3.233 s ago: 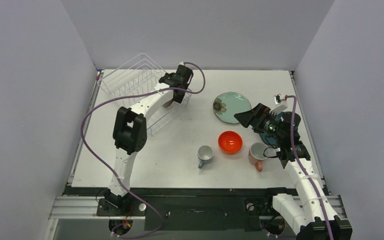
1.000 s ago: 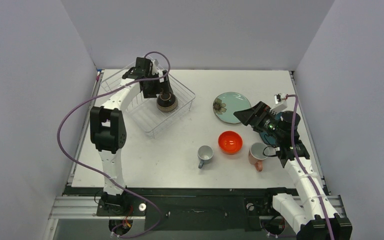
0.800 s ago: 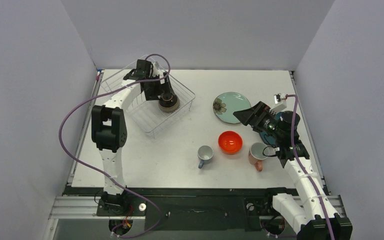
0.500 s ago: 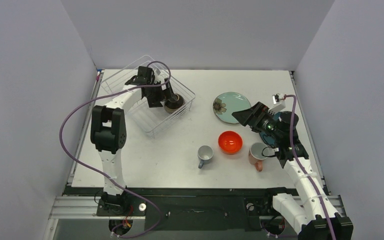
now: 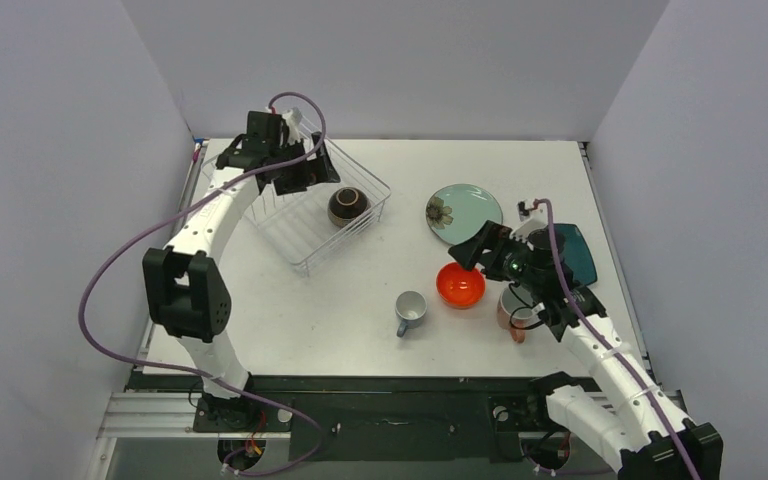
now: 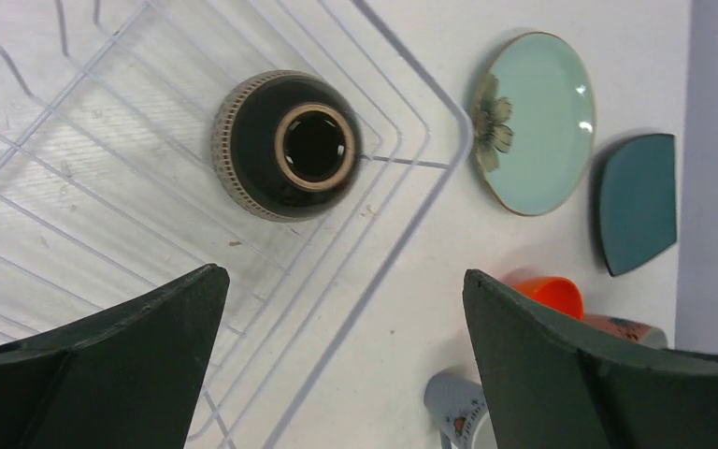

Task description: Load the mixed dishes into the dish rack

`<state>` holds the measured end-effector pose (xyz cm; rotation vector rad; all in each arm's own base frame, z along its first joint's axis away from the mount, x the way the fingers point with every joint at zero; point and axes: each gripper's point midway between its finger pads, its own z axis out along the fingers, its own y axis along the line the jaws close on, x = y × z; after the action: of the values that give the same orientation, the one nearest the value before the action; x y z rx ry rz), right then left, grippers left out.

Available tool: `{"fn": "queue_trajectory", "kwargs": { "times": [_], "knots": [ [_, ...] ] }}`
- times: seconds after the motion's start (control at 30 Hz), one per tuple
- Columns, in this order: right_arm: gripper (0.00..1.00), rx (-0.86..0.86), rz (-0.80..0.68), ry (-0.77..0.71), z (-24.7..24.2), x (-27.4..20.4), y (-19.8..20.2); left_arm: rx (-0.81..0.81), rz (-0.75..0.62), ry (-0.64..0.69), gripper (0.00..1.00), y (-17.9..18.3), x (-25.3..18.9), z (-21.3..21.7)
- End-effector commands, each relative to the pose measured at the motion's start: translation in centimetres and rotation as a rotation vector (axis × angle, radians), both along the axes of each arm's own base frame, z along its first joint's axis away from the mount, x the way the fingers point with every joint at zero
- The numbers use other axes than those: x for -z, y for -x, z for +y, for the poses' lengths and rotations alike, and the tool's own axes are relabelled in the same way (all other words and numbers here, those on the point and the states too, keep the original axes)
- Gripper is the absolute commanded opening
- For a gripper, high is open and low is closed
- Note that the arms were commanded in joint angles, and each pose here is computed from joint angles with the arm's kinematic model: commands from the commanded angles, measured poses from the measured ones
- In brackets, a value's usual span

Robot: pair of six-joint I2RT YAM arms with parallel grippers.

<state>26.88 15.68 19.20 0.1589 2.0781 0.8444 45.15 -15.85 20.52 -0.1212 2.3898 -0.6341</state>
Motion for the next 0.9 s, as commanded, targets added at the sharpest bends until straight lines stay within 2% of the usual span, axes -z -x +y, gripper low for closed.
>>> {"fn": "queue_trajectory", "kwargs": {
  "times": [0.0, 0.07, 0.1, 0.2, 0.3, 0.43, 0.63, 0.87],
  "knots": [
    [0.79, 0.071, -0.012, 0.163, -0.4, 0.2, -0.1, 0.164, -0.092, 0.061, 0.96, 3.9, -4.5, -3.1],
    [0.76, 0.101, 0.014, 0.234, -0.3, 1.0, 0.1, 0.241, -0.146, -0.006, 0.96, 6.1, -5.7, -4.7],
    [0.75, 0.17, 0.029, 0.278, -1.1, 1.3, -0.3, 0.25, -0.154, -0.078, 0.96, 7.1, -5.4, -5.5],
    [0.69, 0.244, 0.042, 0.323, -0.8, 1.5, -0.3, 0.286, -0.244, -0.216, 0.96, 9.1, -6.3, -6.2],
    [0.66, 0.379, 0.058, 0.395, -2.3, 1.5, -0.8, 0.305, -0.312, -0.198, 0.96, 10.4, -7.6, -6.8],
    [0.65, 0.412, 0.081, 0.509, -4.1, 1.8, -1.2, 0.303, -0.409, -0.16, 0.97, 12.1, -9.4, -6.6],
    [0.52, 0.235, 0.208, 0.614, -4.9, 4.5, -0.9, 0.251, -0.539, -0.13, 0.96, 13.7, -12.8, -5.8],
    [0.47, 0.172, 0.307, 0.705, -6.1, 7.9, -0.5, 0.223, -0.627, -0.095, 0.96, 14.7, -14.5, -5.0]
  ]
}}
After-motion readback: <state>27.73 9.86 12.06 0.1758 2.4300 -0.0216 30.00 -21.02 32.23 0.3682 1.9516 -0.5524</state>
